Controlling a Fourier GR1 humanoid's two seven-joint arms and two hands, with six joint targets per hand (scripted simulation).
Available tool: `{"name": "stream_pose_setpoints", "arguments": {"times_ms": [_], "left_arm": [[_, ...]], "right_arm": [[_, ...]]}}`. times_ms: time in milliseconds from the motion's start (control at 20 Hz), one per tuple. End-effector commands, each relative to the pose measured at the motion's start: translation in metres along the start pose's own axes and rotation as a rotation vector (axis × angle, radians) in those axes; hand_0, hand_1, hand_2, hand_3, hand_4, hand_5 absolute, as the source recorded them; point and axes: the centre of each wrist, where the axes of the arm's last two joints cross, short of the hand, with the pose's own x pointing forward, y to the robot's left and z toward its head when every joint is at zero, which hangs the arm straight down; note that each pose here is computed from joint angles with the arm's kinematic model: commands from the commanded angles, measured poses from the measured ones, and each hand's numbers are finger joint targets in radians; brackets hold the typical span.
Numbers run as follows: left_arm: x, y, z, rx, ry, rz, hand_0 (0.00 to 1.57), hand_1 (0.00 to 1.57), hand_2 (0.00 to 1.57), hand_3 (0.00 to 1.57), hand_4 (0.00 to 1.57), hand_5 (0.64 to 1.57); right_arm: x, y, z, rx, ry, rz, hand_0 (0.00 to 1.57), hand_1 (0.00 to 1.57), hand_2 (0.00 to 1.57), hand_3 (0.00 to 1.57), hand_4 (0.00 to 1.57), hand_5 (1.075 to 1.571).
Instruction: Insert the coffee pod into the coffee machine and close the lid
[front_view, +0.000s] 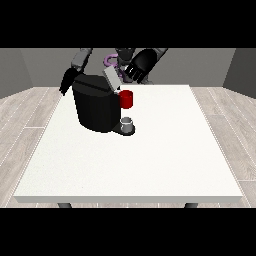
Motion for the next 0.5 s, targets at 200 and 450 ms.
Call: {"name": "stream_pose_setpoints", "arguments": {"times_ms": [200,450], "left_arm": [[-0.001,0.019,0.003,0.032,-0.002,-0.035,1.21,1.21,1.28,1.24,0.47,1.571],[-0.014,0.009,0.004,0.020,0.015,-0.006,1.20,1.20,1.26,1.23,0.46,1.571]], "right_arm": [[0.016,0.003,-0.008,-0.024,-0.061,0.022,0.00,0.00,0.00,0.00,0.00,1.571],[0.010,-0.012,-0.006,-0.013,-0.041,0.008,0.00,0.00,0.00,0.00,0.15,1.571]]}}
